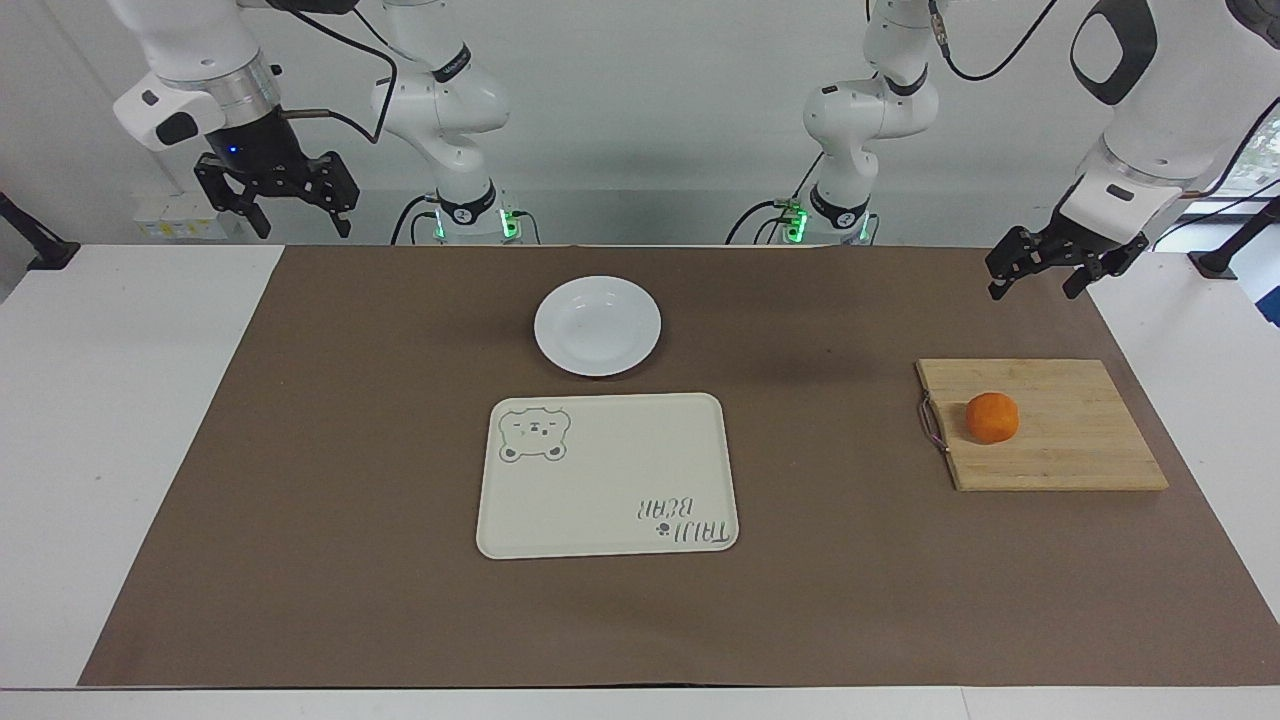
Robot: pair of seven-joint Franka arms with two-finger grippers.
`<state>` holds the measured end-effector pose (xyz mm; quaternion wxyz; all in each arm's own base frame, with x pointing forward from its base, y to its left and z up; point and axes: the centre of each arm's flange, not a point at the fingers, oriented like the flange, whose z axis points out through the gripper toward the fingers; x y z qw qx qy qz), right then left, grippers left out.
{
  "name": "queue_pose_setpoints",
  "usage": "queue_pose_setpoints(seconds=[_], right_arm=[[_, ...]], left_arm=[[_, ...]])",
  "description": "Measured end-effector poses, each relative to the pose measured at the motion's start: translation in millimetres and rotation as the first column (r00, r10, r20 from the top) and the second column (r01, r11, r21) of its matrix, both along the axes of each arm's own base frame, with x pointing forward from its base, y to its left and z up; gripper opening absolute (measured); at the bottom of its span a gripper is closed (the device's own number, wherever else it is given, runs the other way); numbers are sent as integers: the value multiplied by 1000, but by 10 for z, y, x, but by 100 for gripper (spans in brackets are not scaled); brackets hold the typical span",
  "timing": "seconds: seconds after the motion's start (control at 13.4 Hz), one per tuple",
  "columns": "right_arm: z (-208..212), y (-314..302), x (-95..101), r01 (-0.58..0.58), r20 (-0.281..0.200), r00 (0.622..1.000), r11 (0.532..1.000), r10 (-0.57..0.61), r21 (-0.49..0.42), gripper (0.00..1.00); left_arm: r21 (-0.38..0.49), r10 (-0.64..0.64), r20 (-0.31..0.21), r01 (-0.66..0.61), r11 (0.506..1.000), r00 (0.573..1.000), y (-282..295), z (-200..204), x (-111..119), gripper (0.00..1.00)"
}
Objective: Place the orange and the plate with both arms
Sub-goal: 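Lower the left gripper toward the orange on the wooden board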
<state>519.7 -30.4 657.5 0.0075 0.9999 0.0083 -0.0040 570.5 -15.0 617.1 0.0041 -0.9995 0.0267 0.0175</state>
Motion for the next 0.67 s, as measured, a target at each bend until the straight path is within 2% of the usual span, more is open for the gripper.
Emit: queue_pose_setpoints(seconds=[0.67], right_arm=[[0,0,0,0,0,1000,1000,0,0,100]], left_arm=[[0,-3,-2,3,1000,1000,-21,-6,-2,100]])
